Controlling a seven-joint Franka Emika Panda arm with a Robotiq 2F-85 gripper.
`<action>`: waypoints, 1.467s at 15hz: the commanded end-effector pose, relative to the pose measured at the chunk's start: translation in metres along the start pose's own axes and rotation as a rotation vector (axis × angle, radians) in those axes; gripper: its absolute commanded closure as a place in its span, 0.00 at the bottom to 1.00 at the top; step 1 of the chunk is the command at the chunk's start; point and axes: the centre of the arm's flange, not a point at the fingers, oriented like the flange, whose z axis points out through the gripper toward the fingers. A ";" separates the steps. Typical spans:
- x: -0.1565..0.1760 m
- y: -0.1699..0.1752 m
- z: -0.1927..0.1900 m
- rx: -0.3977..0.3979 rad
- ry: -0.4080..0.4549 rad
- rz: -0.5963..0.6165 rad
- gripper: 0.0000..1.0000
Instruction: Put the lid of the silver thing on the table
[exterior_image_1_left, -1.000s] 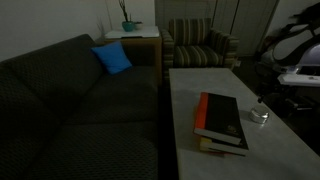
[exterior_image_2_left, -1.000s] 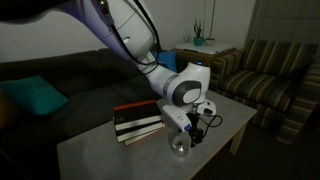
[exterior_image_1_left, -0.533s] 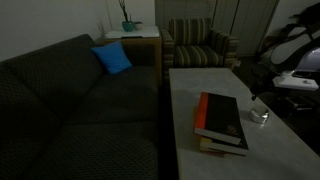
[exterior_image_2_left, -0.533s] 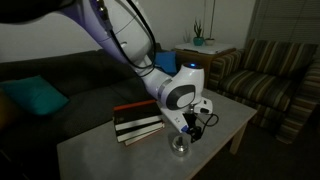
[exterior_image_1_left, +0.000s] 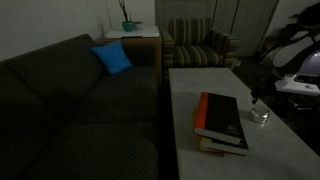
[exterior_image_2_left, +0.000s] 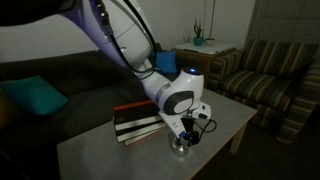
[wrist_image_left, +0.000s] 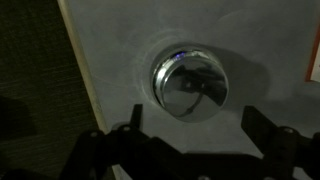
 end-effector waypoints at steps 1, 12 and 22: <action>0.036 0.002 0.059 0.031 -0.017 -0.025 0.00; -0.016 -0.001 0.014 0.011 -0.054 -0.068 0.00; -0.017 -0.004 0.011 0.026 -0.047 -0.087 0.00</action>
